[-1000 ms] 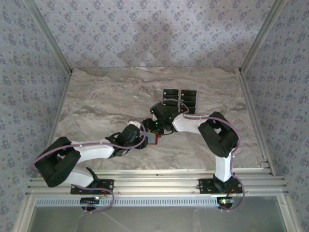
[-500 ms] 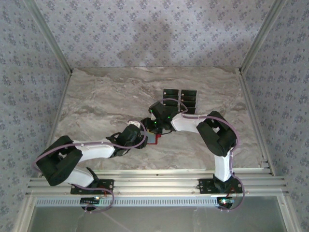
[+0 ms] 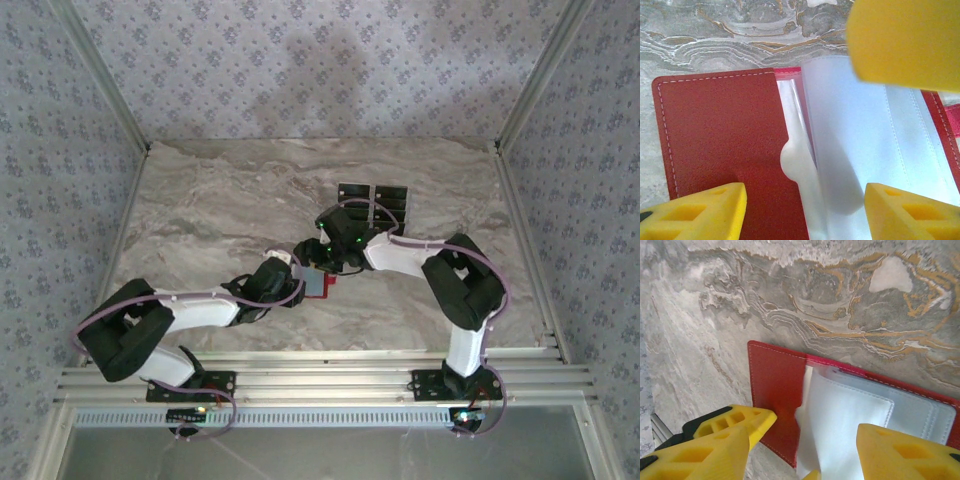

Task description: Put the credit cards into the card holder

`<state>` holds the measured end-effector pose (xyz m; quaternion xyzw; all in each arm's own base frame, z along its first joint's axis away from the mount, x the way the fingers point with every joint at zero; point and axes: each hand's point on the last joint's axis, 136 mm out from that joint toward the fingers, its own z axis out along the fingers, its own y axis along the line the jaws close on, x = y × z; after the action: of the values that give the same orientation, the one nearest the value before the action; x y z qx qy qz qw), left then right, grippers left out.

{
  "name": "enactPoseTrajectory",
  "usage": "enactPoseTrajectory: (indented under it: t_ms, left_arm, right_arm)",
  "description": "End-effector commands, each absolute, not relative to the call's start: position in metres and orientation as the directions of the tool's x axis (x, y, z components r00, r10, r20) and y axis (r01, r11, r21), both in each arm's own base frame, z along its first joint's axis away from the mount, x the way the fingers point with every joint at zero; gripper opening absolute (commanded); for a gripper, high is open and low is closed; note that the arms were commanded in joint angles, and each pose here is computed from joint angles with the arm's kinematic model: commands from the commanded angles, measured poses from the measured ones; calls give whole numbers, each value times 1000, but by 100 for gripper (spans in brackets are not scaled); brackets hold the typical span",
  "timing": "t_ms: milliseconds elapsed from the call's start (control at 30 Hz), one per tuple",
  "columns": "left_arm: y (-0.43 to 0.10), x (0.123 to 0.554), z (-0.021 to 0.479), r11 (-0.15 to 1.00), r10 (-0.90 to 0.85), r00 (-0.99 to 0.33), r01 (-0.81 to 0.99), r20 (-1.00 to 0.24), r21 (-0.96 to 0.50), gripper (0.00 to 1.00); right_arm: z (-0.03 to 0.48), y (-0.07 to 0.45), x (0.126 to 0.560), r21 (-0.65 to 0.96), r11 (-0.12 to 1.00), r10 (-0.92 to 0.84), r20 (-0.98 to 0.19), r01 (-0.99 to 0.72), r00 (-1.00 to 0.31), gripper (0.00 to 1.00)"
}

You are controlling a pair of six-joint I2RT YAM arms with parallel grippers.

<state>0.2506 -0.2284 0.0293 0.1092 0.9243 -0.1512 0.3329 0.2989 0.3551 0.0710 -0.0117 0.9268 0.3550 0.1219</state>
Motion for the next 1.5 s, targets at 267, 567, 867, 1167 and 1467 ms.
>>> enactPoseTrajectory:
  t_ms: [267, 567, 867, 1167, 1467]
  left_arm:
    - [-227, 245, 17, 934, 105, -773, 292, -625, -205, 64]
    - [-227, 246, 17, 933, 105, -773, 294, -626, -206, 64]
    - [-229, 246, 17, 932, 106, -772, 297, -627, -208, 64]
    - [-230, 246, 17, 930, 105, -773, 299, -626, -213, 64]
    - [-233, 247, 31, 920, 96, -756, 315, -647, -232, 69]
  right_arm:
    - [53, 339, 290, 613, 786, 66, -215, -82, -974, 61]
    - [37, 335, 284, 599, 799, 72, -185, -55, -980, 61]
    - [32, 330, 278, 588, 808, 71, -175, -46, -982, 61]
    - [30, 339, 282, 606, 794, 68, -159, -43, -985, 61]
    - [37, 350, 286, 652, 757, 74, -152, -44, -986, 61]
